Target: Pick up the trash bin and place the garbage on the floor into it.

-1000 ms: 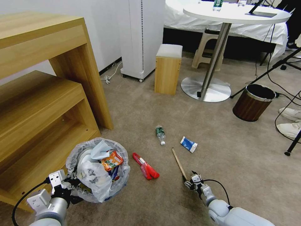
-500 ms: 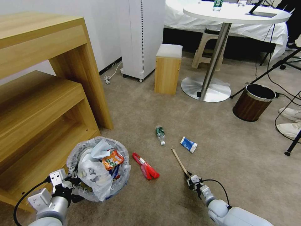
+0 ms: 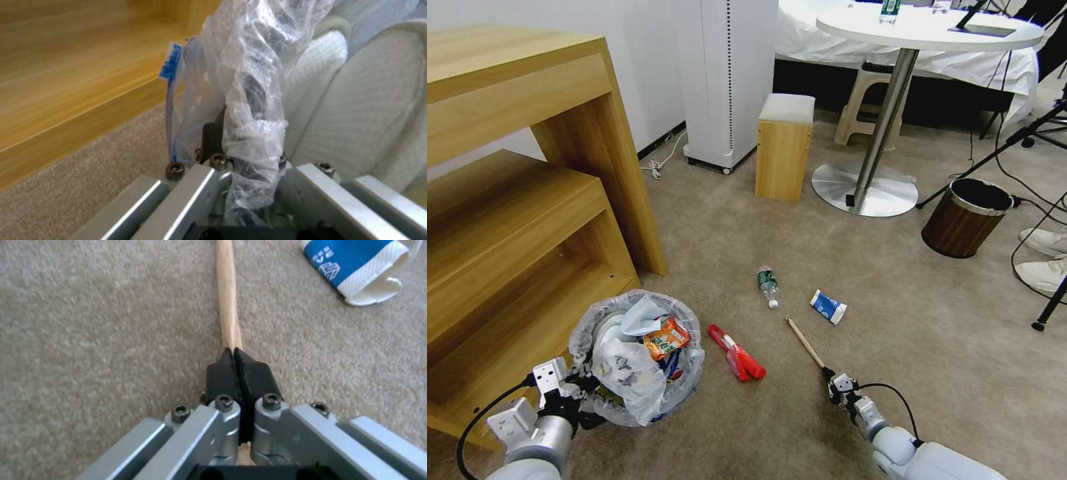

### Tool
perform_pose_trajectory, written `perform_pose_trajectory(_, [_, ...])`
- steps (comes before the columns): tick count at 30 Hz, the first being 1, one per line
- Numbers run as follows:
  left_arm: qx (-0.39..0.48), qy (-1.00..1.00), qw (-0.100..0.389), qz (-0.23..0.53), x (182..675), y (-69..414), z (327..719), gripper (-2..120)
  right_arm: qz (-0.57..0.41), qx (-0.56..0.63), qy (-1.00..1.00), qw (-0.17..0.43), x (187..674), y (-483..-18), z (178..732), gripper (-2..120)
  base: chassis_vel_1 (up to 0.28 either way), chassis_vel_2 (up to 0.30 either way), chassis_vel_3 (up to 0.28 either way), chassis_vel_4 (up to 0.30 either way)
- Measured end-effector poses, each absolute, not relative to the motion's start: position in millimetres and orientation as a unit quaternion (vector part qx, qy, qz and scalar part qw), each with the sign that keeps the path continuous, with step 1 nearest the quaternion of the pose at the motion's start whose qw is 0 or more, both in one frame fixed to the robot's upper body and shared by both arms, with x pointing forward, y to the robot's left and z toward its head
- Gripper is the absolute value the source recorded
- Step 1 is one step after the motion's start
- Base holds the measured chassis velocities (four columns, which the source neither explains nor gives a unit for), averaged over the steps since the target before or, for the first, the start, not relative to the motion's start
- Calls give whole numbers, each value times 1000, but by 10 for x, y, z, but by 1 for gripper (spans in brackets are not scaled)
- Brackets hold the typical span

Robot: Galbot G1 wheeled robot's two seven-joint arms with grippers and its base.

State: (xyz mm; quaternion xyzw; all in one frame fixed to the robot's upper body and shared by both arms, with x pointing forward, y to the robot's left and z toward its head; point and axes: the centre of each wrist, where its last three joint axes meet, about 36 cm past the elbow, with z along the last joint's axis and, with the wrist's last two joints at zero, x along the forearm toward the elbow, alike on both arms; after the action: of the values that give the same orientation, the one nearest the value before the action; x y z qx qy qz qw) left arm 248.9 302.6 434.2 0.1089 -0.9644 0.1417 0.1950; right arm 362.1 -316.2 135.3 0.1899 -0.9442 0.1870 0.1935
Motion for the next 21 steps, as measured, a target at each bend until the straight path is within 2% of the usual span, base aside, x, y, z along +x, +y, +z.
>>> perform_pose_trajectory(9, [114, -963, 198, 140, 2503, 3061, 4299, 0, 160, 207, -951, 162, 3638, -3063, 1587, 0, 0, 0, 0, 0])
perform_pose_trajectory(13, [116, -963, 199, 140, 2506, 3073, 4291, 0, 143, 224, -955, 130, 3682, -2951, 1786, 0, 0, 0, 0, 0])
perform_pose_trajectory(15, [118, -963, 199, 139, 2502, 3081, 4286, 0, 126, 247, -957, 83, 3814, -2804, 2106, 0, 0, 0, 0, 0])
perform_pose_trajectory(16, [118, -963, 199, 139, 2502, 3081, 4286, 0, 126, 247, -957, 83, 3814, -2804, 2106, 0, 0, 0, 0, 0])
perform_pose_trajectory(19, [118, -963, 198, 139, 2504, 3085, 4289, 0, 107, 283, -953, 16, 4053, -2653, 2565, 0, 0, 0, 0, 0])
perform_pose_trajectory(20, [118, -963, 198, 139, 2504, 3085, 4289, 0, 107, 283, -953, 16, 4053, -2653, 2565, 0, 0, 0, 0, 0])
perform_pose_trajectory(21, [117, -963, 198, 138, 2505, 3086, 4294, 0, 100, 297, -950, -8, 4139, -2592, 2734, 0, 0, 0, 0, 0])
